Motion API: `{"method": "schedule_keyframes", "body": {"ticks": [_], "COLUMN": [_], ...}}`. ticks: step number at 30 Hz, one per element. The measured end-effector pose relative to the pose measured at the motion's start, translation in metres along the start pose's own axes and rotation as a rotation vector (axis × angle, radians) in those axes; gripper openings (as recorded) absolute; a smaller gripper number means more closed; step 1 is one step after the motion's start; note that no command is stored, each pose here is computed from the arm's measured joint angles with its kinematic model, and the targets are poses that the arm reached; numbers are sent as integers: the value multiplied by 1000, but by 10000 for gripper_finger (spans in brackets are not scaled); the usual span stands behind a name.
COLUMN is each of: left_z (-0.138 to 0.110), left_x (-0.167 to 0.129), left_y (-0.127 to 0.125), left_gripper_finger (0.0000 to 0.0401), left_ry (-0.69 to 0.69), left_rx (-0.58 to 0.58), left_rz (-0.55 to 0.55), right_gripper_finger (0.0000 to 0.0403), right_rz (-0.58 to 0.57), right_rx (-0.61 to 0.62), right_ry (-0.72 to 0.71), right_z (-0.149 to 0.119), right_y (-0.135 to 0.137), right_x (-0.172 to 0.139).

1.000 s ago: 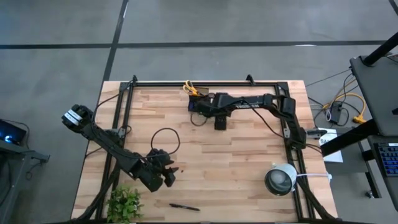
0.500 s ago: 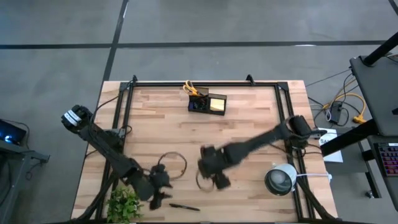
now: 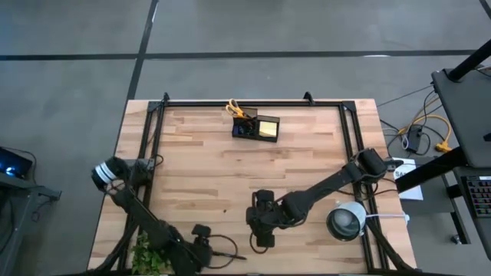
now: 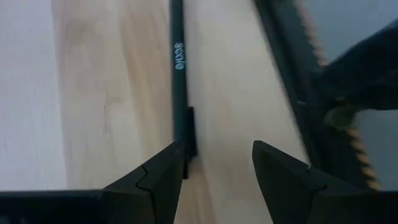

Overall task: Pick and place office supplies into organizer
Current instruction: Put the black pen into the desk organizer

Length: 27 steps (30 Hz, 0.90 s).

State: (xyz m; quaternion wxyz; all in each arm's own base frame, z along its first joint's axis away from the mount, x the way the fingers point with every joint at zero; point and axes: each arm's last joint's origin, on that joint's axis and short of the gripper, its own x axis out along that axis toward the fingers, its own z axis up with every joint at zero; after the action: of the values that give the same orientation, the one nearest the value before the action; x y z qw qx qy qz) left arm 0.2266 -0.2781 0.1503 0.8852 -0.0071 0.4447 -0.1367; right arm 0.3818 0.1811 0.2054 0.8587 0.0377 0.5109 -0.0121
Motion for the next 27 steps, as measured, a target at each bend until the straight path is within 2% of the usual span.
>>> {"method": "schedule_keyframes", "body": {"ticks": [5, 10, 14, 20, 23, 27], "left_z": [6, 9, 14, 30, 37, 40], "left_x": [14, 22, 32, 42, 46, 41], "left_y": [-3, 5, 22, 56, 77, 98], "left_gripper_finger": [177, 168, 126, 21, 14, 8], "left_ry": [50, 79, 119, 123, 125, 193], "left_rx": [-17, -108, -133, -66, -44, -7], "left_rz": [156, 147, 151, 199, 262, 331], "right_gripper_finger": [221, 221, 221, 219, 219, 219], "right_rz": [-22, 1, -5, -25, -46, -143], "right_rx": [38, 44, 46, 40, 29, -4], "right_ry": [-35, -61, -67, -69, -53, -30], "right_z": [-1, -1, -1, -1, -3, -11], "right_y": [6, 13, 12, 11, 10, 9], "right_x": [-1, -3, -3, -3, -3, -5]}}
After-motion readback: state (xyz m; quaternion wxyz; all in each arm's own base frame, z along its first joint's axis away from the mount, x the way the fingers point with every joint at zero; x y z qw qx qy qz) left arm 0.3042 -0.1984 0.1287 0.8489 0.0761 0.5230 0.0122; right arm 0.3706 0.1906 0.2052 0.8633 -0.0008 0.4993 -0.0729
